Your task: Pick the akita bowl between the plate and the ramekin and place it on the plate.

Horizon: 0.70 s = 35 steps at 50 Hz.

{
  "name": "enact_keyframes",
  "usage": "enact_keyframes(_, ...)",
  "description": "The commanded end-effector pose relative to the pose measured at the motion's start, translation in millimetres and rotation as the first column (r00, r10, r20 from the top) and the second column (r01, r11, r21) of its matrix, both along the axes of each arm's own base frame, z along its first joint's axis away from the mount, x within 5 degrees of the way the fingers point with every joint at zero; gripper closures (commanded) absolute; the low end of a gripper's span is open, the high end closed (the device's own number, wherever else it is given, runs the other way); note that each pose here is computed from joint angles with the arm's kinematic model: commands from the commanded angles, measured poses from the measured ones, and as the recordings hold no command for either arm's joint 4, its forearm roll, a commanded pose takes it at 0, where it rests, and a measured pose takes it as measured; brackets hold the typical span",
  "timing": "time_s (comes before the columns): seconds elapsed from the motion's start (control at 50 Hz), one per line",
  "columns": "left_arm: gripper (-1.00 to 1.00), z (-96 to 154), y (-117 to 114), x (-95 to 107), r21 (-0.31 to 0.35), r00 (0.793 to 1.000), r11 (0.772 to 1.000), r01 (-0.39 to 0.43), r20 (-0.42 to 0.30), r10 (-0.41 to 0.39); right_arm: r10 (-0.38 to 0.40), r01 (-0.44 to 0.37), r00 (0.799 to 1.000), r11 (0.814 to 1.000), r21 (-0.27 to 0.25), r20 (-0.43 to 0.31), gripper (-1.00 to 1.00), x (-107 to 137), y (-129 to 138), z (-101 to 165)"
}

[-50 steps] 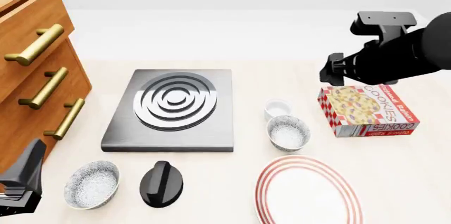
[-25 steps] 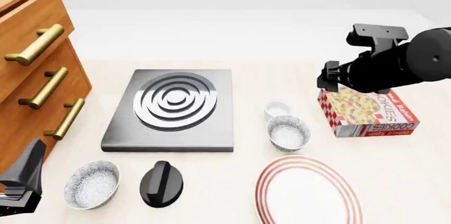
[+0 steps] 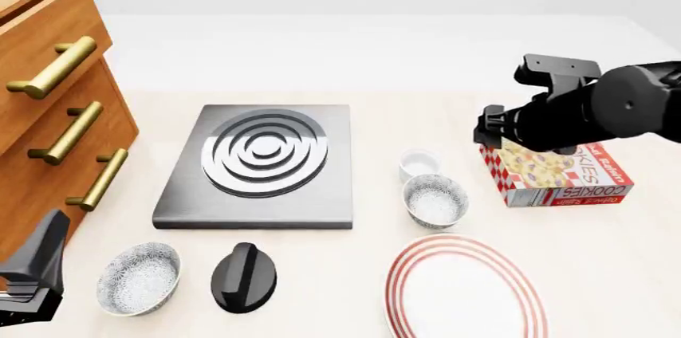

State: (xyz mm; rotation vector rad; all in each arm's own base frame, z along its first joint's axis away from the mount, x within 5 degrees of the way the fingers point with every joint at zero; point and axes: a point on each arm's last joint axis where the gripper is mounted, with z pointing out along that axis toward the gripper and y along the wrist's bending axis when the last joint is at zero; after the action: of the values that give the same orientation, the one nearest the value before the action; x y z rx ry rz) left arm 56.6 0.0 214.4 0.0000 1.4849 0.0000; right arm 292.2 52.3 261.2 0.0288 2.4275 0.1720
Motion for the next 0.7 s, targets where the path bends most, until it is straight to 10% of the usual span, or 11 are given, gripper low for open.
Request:
enact_keyframes(0.02, -1.0, 0.0, 0.0, 0.0, 0.0, 1.0, 1.0, 0.0, 0.0, 0.0, -0.011, 0.01, 1.0, 1.0, -0.006, -0.019, -1.0, 6.8, -3.0, -19.0)
enact_keyframes(0.7, -1.0, 0.0, 0.0, 0.0, 0.0, 1.0, 1.0, 0.0, 0.0, 0.0, 0.002, -0.001, 0.996, 1.0, 0.005, -0.085, -1.0, 2.1, 8.9, -65.6)
